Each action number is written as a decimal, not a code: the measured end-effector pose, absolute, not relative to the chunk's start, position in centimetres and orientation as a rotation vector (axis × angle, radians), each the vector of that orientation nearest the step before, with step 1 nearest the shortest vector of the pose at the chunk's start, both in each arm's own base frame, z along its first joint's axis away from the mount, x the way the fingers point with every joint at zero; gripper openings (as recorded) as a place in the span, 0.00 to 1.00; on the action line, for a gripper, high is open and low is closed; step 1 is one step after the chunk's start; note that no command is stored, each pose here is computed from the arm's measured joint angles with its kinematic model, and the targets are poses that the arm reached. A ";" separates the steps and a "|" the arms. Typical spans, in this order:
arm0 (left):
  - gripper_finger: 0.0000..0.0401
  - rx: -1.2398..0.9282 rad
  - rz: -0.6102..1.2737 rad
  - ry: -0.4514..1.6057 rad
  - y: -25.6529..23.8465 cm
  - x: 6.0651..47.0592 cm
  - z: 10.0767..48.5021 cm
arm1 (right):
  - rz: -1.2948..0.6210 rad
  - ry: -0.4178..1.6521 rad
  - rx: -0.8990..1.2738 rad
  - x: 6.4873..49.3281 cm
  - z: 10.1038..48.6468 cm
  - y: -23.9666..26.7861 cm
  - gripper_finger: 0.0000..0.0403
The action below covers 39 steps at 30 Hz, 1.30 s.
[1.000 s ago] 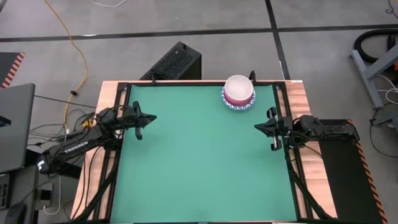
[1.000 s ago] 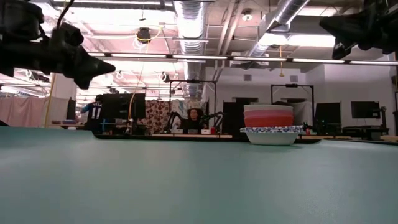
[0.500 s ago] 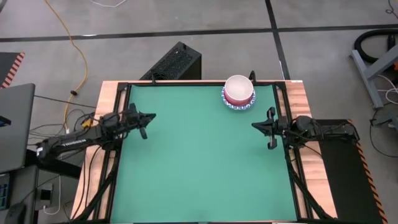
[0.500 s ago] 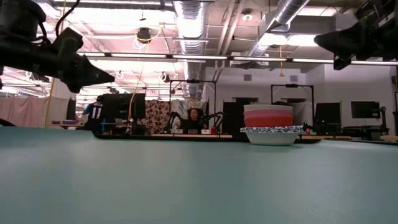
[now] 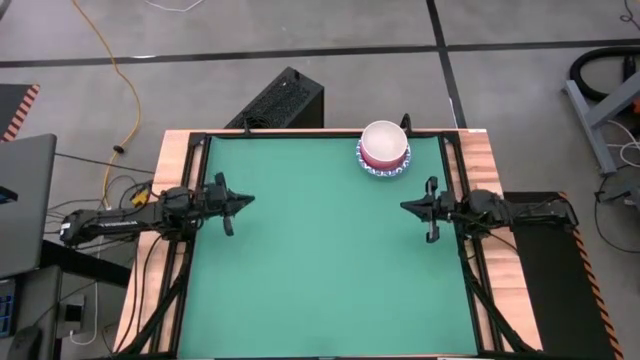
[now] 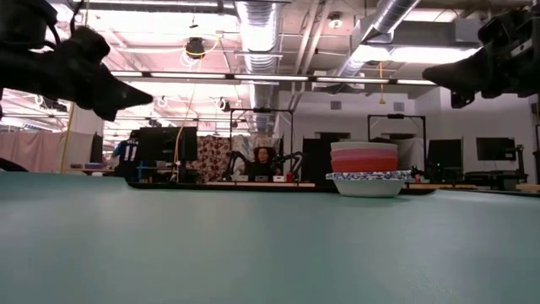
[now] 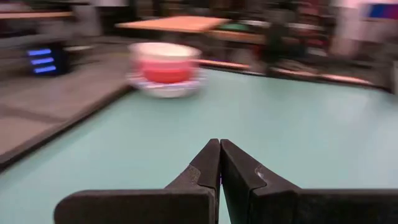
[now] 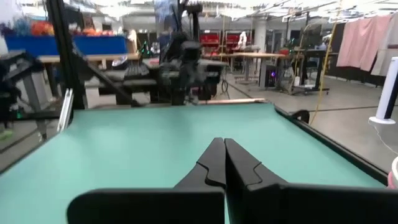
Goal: Nest bowls inside each other by size order
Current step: Return to Home Position
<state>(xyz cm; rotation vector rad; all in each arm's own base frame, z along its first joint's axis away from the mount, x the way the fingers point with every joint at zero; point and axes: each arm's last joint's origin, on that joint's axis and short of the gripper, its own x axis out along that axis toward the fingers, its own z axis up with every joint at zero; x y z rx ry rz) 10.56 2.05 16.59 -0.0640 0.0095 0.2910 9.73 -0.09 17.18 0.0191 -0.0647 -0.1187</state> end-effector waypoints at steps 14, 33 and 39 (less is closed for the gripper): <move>0.00 -0.114 -0.009 0.030 0.8 10.2 16.5 | -0.119 -0.066 0.032 9.7 17.2 -0.1 0.03; 0.00 -0.089 -0.061 -0.017 0.6 9.6 17.3 | -0.119 -0.049 0.034 9.7 17.0 -0.1 0.03; 0.00 -0.088 -0.045 -0.018 0.7 9.6 17.3 | -0.119 -0.049 0.031 9.7 17.0 -0.1 0.07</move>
